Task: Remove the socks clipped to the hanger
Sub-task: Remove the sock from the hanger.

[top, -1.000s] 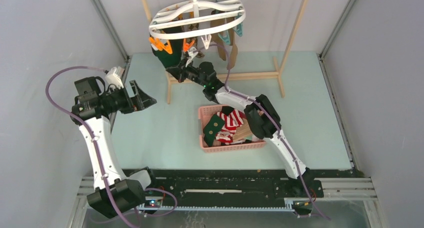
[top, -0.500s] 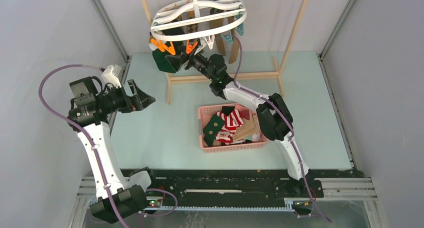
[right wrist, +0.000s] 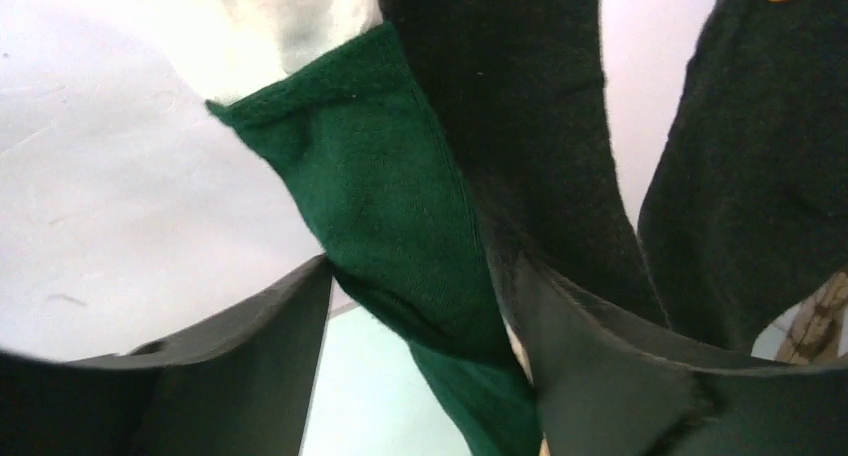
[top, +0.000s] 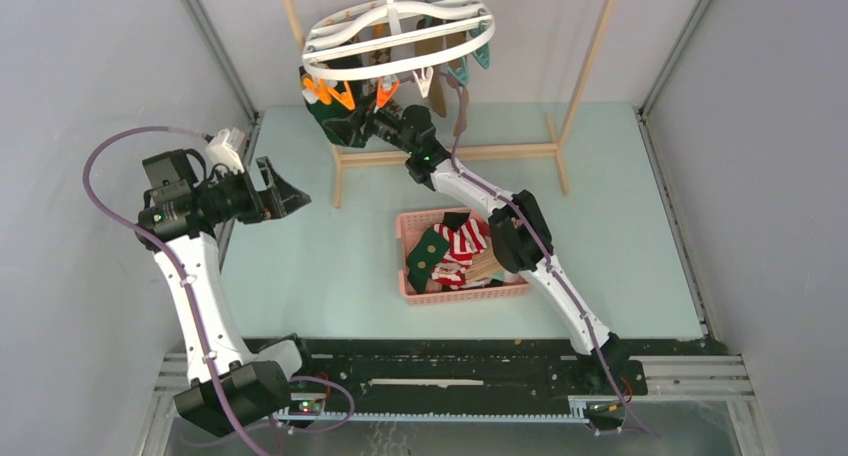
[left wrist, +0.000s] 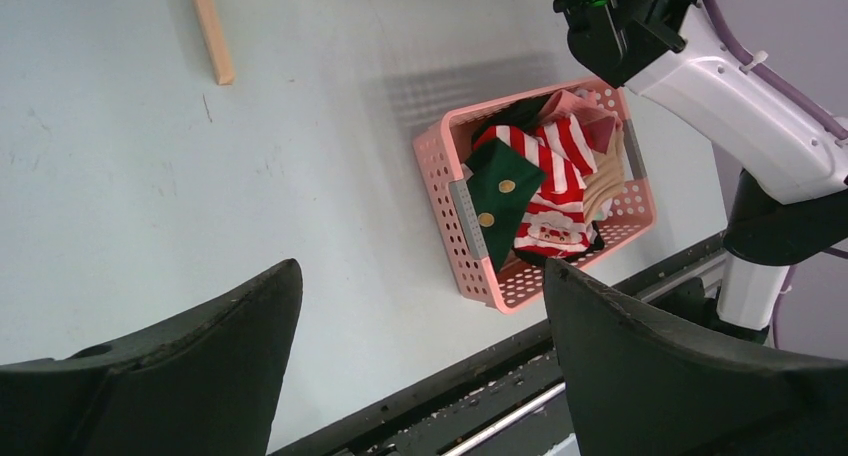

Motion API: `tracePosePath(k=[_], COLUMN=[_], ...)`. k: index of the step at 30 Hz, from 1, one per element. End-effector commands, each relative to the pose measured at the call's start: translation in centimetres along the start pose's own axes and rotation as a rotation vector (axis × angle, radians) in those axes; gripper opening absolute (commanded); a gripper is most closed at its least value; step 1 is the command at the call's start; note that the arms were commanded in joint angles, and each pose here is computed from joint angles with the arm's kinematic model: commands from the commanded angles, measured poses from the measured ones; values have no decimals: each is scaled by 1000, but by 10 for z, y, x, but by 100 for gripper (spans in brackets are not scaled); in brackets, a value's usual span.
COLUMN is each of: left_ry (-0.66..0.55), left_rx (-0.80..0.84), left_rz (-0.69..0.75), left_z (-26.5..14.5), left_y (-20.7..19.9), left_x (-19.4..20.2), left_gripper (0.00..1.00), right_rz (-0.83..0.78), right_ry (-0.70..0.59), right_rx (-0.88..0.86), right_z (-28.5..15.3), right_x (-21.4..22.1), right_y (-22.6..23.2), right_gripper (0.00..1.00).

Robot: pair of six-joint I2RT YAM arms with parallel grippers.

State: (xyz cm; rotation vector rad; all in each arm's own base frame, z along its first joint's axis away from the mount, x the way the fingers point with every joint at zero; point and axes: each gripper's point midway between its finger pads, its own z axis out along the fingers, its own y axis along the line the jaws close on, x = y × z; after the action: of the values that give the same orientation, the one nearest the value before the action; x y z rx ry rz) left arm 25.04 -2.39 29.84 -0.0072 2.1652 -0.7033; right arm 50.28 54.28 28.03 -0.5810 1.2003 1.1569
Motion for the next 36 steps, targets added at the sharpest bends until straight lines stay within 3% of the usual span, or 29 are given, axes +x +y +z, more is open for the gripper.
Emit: tracePosePath(k=[1, 5, 8, 9, 22, 36], left_ry=[-42, -47, -50, -49, -79, -114], left_rx=[9, 7, -2, -5, 36, 257], left_rz=[66, 72, 80, 82, 81, 99], left_z=[-10, -12, -14, -15, -26, -37], left_y=[-9, -11, -12, -12, -34, -95], left_x=[-16, -16, -16, -15, -10, 0], left_gripper=[94, 94, 93, 93, 91, 88], right_rz=[-31, -35, -39, -38, 100, 355], right_ry=[-94, -107, -112, -109, -45, 89], right_rx=[-112, -177, -217, -229, -446, -571], right_z=[8, 7, 3, 1, -80, -161], right_x=[-48, -61, -72, -74, -100, -122], right_y=[34, 54, 69, 74, 169, 258], right_gripper=[71, 44, 3, 0, 0, 0])
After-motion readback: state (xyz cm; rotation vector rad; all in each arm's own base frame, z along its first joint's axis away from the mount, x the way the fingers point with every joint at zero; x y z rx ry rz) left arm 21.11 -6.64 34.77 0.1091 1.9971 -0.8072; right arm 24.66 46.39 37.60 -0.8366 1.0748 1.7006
